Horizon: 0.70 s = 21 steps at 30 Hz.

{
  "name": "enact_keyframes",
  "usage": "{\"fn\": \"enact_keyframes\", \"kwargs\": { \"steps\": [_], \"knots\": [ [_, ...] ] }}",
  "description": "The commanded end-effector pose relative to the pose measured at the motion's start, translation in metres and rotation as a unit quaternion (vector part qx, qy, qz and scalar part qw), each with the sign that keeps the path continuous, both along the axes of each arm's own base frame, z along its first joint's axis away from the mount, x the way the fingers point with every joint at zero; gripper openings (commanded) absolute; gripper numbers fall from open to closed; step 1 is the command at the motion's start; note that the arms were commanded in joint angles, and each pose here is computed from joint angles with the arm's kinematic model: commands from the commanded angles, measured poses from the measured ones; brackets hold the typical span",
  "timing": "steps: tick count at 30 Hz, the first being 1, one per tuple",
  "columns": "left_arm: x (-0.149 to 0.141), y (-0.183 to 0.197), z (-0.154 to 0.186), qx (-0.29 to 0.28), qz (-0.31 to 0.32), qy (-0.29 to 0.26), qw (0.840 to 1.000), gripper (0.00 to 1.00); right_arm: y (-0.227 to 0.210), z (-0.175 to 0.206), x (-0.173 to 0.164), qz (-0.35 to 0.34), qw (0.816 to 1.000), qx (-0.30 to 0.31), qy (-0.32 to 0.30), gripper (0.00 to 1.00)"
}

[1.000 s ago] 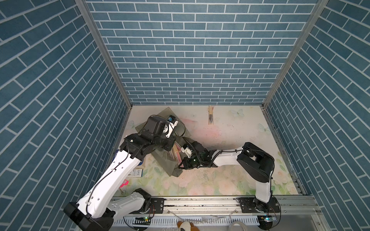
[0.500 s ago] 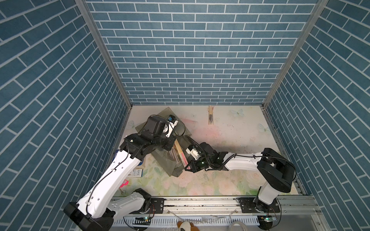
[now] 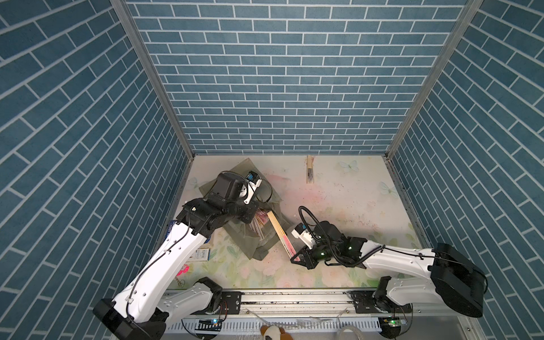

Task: Take out the folding fans from the tote bags
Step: Pick up the folding fan from the canvas bag.

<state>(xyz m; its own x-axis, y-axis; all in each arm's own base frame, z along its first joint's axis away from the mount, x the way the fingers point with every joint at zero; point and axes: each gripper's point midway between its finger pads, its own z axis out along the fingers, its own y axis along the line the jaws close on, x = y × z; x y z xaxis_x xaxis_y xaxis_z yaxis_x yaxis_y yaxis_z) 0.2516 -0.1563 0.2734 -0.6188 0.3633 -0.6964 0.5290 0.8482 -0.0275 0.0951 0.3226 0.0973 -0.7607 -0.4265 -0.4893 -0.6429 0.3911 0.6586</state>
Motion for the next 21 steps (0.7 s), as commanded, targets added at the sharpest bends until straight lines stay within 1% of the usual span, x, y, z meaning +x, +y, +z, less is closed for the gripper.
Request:
{"fn": "enact_keyframes", "kwargs": {
  "steps": [1, 8, 12, 18, 21],
  "knots": [
    [0.001, 0.001, 0.0, 0.002, 0.002, -0.008, 1.0, 0.0, -0.013, 0.004, -0.004, 0.01, 0.999, 0.007, -0.033, 0.01],
    [0.002, 0.0, 0.001, -0.001, 0.001, -0.01, 1.0, 0.0, -0.03, 0.034, -0.011, 0.006, 0.995, 0.057, -0.079, 0.0],
    [0.002, 0.0, 0.0, 0.0, 0.001, -0.01, 1.0, 0.0, -0.038, 0.043, -0.009, -0.006, 0.992, 0.069, -0.104, 0.0],
    [0.002, 0.001, -0.002, 0.002, 0.002, -0.008, 1.0, 0.0, -0.044, 0.046, -0.01, -0.013, 0.991, 0.071, -0.109, 0.0],
    [0.002, 0.0, -0.003, 0.001, 0.002, -0.008, 1.0, 0.0, -0.044, 0.051, -0.016, -0.002, 0.991, 0.079, -0.103, 0.0]
  ]
}}
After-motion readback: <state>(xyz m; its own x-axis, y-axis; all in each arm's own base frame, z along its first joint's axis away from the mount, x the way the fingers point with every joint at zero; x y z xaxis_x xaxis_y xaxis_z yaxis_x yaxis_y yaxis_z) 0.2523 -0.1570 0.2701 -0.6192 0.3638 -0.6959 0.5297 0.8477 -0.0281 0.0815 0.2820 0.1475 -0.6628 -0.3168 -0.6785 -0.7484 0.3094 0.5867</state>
